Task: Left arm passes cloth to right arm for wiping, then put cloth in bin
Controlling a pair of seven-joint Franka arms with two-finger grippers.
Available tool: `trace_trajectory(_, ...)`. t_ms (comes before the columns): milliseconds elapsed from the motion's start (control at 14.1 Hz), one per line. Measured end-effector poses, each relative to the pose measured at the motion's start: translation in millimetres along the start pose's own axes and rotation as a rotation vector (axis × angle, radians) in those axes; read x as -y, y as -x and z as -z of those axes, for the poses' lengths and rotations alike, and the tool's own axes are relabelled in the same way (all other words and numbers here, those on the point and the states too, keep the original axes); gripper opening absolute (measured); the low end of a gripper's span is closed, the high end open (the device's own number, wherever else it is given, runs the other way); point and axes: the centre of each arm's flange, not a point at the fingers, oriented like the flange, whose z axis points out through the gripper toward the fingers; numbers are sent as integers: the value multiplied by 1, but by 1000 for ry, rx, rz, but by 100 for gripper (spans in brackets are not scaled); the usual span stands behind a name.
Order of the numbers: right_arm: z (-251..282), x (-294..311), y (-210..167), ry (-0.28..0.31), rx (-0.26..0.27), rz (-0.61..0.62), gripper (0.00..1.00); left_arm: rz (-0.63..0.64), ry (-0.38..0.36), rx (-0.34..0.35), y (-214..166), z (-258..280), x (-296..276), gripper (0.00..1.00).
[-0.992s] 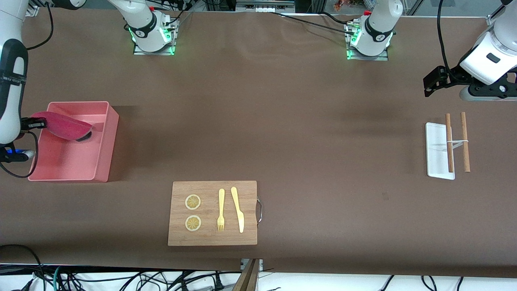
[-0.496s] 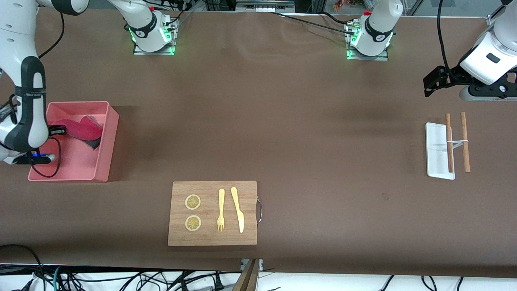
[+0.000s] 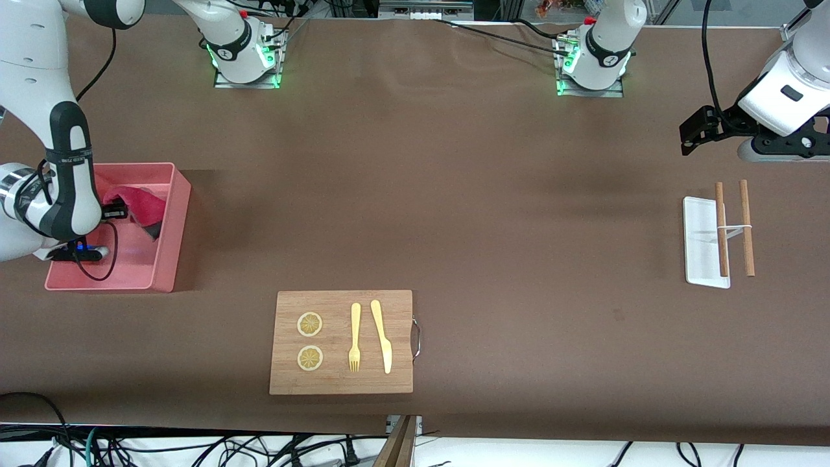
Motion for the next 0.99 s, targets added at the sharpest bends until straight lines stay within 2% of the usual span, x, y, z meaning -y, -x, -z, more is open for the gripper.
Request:
trace_trajectory(283, 33, 3, -1, 13, -45, 7, 67, 0, 0, 5, 1, 0, 0, 100)
trace_trajectory(496, 100, 22, 12, 1, -72, 41, 96, 0, 0, 11, 1, -1, 0, 100)
trace_trajectory(567, 126, 36, 18, -3, -91, 67, 100, 0, 2, 12, 1, -1, 0, 100)
trace_trajectory(709, 173, 69, 33, -4, -149, 127, 100, 1, 3, 13, 1, -1, 0, 100)
trace_trajectory(992, 230, 119, 63, 9, -247, 219, 100, 5, 4, 13, 1, -1, 2, 100)
